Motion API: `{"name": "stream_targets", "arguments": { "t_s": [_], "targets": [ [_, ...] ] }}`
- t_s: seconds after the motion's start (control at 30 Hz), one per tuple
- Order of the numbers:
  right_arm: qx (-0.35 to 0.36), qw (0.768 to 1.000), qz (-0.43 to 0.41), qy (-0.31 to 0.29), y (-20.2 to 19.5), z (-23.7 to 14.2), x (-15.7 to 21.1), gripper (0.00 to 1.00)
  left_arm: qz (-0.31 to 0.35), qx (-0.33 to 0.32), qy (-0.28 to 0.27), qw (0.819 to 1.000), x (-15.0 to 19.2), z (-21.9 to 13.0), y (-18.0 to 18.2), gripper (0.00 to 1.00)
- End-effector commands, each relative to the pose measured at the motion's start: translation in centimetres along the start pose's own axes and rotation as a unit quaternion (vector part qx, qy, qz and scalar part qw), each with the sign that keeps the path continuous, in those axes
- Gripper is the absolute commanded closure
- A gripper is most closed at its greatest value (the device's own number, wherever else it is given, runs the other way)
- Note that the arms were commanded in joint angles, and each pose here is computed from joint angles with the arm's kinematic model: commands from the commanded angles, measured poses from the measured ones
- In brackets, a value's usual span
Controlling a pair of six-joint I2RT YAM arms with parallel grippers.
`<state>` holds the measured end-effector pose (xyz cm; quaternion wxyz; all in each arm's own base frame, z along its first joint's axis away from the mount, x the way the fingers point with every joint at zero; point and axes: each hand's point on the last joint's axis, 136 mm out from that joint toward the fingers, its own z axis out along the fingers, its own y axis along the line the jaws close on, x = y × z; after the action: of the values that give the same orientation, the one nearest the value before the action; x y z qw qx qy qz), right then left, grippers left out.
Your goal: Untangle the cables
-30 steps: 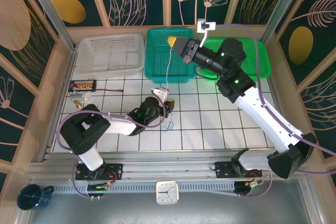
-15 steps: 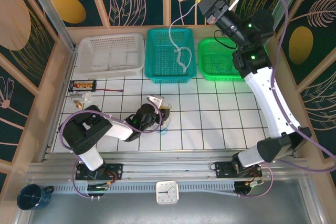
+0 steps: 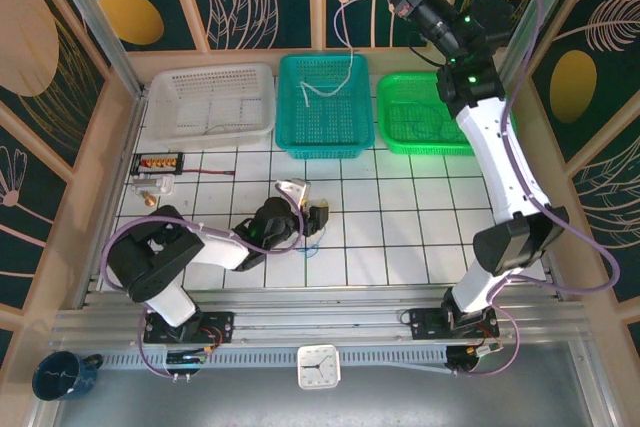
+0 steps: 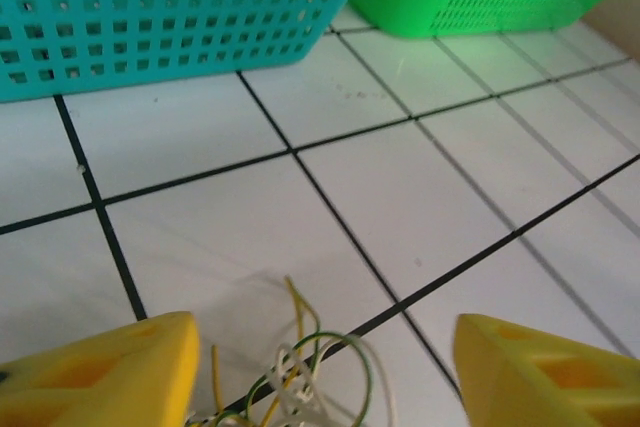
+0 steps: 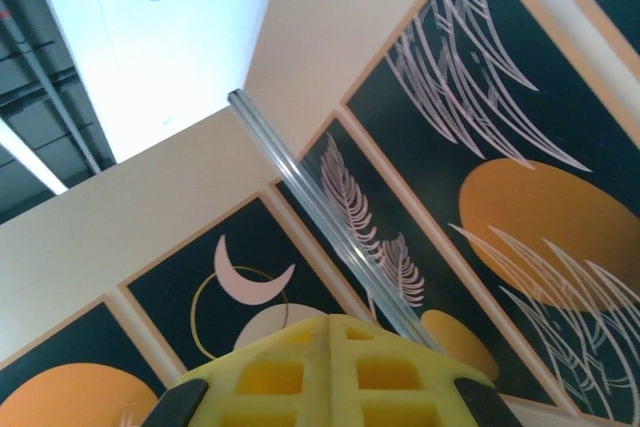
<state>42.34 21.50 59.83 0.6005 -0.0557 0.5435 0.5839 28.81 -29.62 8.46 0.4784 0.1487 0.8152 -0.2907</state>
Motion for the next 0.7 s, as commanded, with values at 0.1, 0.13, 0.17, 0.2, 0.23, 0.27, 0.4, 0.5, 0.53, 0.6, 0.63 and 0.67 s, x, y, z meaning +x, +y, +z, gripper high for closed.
{"name": "stream_targets", "arguments": {
  "t_s": [0.1, 0.13, 0.17, 0.2, 0.23, 0.27, 0.4, 0.5, 0.53, 0.6, 0.63, 0.67],
  "targets": [
    [-0.011, 1.000, -0.014, -0.009, -2.9, 1.1, 0.0, 1.00, -0.024, 0.013, -0.035, 0.999, -2.8, -1.4, -0.9, 0.10],
    [-0.008, 1.000, -0.012, -0.008, -3.8, 1.3, 0.3, 1.00, -0.027, 0.011, -0.041, 0.999, -3.2, -1.7, -0.8, 0.06],
    [-0.005, 1.000, -0.009, -0.006, -4.6, 1.5, 0.5, 1.00, -0.030, 0.010, -0.047, 0.998, -3.6, -1.9, -0.9, 0.02],
    [-0.002, 1.000, -0.005, -0.003, -5.5, 1.7, 0.9, 1.00, -0.032, 0.008, -0.051, 0.998, -3.9, -2.1, -0.8, 0.01],
    [0.002, 1.000, -0.002, -0.001, -6.6, 2.0, 1.3, 1.00, -0.034, 0.007, -0.055, 0.998, -4.2, -2.4, -0.8, 0.01],
    [0.004, 1.000, 0.002, 0.002, -7.5, 2.1, 1.8, 1.00, -0.036, 0.005, -0.058, 0.998, -4.6, -2.5, -0.8, 0.01],
    [0.020, 0.999, 0.024, 0.017, -11.8, 3.0, 4.0, 1.00, -0.042, -0.011, -0.074, 0.996, -5.9, -3.6, -0.5, 0.01],
    [0.038, 0.998, 0.046, 0.036, -15.7, 3.7, 6.4, 1.00, -0.046, -0.031, -0.089, 0.994, -7.1, -4.5, 0.0, 0.01],
    [0.042, 0.997, 0.053, 0.044, -16.9, 3.8, 7.4, 1.00, -0.048, -0.043, -0.092, 0.994, -7.4, -4.7, 0.4, 0.01],
    [0.057, 0.995, 0.065, 0.058, -19.1, 3.9, 9.3, 1.00, -0.056, -0.068, -0.100, 0.991, -8.1, -5.3, 1.1, 0.01],
    [0.066, 0.993, 0.071, 0.067, -20.5, 3.9, 10.6, 1.00, -0.060, -0.077, -0.105, 0.990, -8.5, -5.6, 1.4, 0.01],
    [0.075, 0.991, 0.076, 0.075, -21.5, 3.8, 11.8, 1.00, -0.062, -0.082, -0.110, 0.989, -8.8, -5.9, 1.6, 0.01]
  ]
}}
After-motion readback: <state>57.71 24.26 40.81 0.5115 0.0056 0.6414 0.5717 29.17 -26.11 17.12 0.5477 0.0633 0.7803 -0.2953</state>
